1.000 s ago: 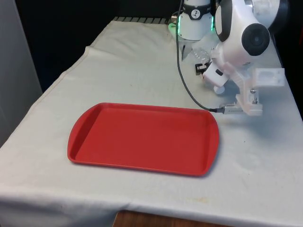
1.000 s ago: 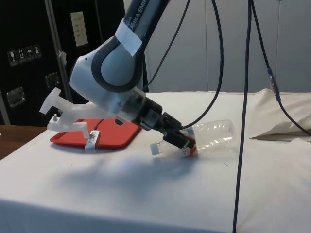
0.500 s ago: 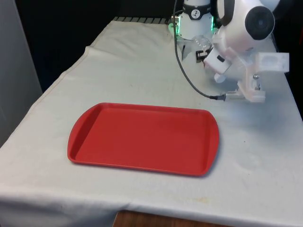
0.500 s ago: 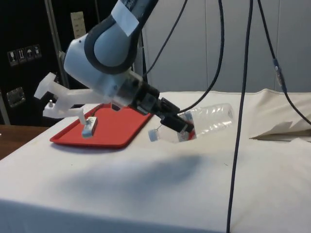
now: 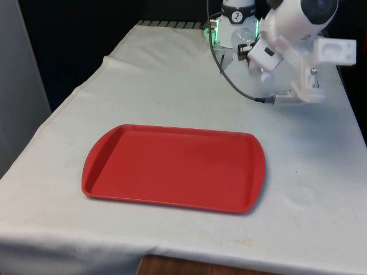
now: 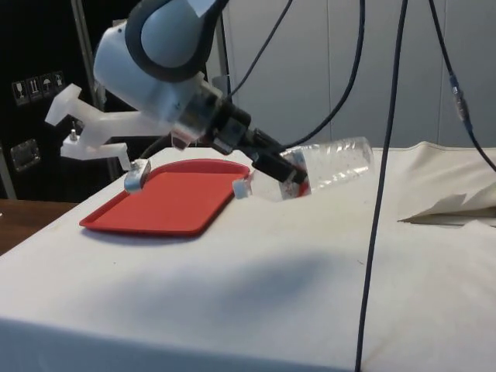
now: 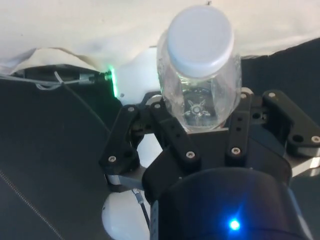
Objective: Place the bottle upright on the tray.
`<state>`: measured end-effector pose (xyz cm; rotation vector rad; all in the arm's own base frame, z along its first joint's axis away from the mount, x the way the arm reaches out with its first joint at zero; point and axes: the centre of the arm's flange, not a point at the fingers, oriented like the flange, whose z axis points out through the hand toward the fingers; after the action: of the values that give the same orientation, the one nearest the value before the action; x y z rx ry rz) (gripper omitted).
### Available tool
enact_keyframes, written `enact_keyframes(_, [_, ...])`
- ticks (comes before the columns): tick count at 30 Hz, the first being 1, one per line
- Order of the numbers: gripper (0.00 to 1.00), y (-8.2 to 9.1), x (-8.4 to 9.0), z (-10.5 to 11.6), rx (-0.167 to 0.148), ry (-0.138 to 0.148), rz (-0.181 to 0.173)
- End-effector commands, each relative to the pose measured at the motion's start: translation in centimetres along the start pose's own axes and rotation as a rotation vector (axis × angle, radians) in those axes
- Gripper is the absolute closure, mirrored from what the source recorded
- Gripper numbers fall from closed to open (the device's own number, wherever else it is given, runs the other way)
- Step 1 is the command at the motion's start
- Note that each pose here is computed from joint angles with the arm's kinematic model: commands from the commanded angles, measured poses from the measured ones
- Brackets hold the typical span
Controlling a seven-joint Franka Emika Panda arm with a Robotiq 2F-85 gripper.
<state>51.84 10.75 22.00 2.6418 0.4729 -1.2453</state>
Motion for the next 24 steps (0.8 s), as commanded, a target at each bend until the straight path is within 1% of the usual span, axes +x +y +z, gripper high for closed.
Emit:
enact_keyframes(1, [0.65,0.0,-0.5,-0.4,0.004,0.000,-0.001])
enact_keyframes(3, [0.65,0.0,-0.9,-0.7,0.003,0.002,0.001])
enact_keyframes(5, [0.65,0.1,-1.3,-1.3,0.002,0.016,0.007])
enact_keyframes(6, [0.65,0.1,-1.3,-1.3,0.002,0.016,0.007])
enact_keyframes(7, [0.65,0.3,-1.3,-1.6,0.004,0.028,0.012])
enact_keyframes(8, [0.65,0.2,-1.3,-1.4,-0.001,0.020,0.009])
enact_keyframes(9, [0.65,0.3,-1.2,-1.7,0.003,0.034,0.014])
enact_keyframes(12, [0.65,0.4,-1.1,-1.9,0.005,0.056,0.021])
enact_keyframes(13, [0.65,0.4,-1.0,-1.9,0.006,0.069,0.027])
enact_keyframes(16, [0.65,0.5,-0.9,-2.1,0.006,0.088,0.033])
enact_keyframes(17, [0.65,0.5,-0.8,-2.0,0.002,0.077,0.031])
enact_keyframes(18, [0.65,0.5,-0.9,-2.2,0.007,0.095,0.036])
enact_keyframes(19, [0.65,0.5,-0.8,-2.3,0.007,0.101,0.038])
enact_keyframes(20, [0.65,0.6,-0.7,-2.4,0.008,0.114,0.043])
enact_keyframes(22, [0.65,0.6,-0.7,-2.4,0.008,0.118,0.045])
enact_keyframes(23, [0.65,0.6,-0.6,-2.5,0.008,0.132,0.050])
enact_keyframes(24, [0.65,0.6,-0.6,-2.6,0.008,0.138,0.052])
